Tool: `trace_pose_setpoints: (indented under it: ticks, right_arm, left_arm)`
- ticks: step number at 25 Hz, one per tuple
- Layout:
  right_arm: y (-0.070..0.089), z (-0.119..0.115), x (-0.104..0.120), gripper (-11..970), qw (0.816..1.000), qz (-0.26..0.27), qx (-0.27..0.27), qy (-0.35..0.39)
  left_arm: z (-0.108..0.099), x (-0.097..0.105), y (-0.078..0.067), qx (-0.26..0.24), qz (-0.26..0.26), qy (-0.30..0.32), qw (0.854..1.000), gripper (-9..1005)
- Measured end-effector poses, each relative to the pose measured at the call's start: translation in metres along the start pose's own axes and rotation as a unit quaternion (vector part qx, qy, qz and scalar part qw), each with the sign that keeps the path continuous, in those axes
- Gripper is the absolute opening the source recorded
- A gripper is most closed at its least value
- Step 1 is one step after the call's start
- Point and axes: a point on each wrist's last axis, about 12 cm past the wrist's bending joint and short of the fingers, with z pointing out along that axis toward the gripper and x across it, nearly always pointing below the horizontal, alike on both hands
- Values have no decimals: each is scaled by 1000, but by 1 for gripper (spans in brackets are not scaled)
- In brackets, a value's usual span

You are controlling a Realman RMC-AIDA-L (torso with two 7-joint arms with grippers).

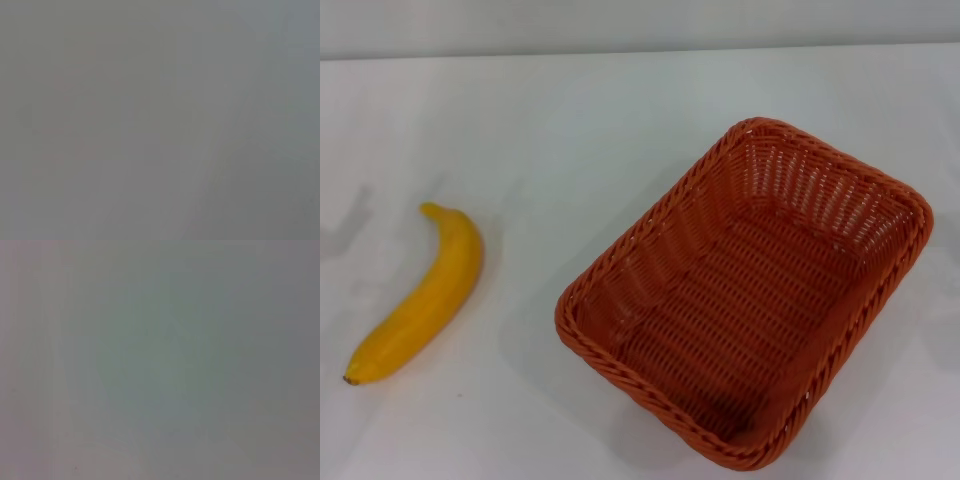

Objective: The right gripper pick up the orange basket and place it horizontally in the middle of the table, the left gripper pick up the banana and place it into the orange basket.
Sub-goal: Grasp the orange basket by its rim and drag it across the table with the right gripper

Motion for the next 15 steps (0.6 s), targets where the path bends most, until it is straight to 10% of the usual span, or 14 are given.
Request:
trace_pose_setpoints:
  ticks: [15]
  right_arm:
    - [-3, 3, -5, 841, 1000, 6, -18, 10]
  left_arm:
    - [-1, 0, 0, 0, 0, 0, 1000, 883]
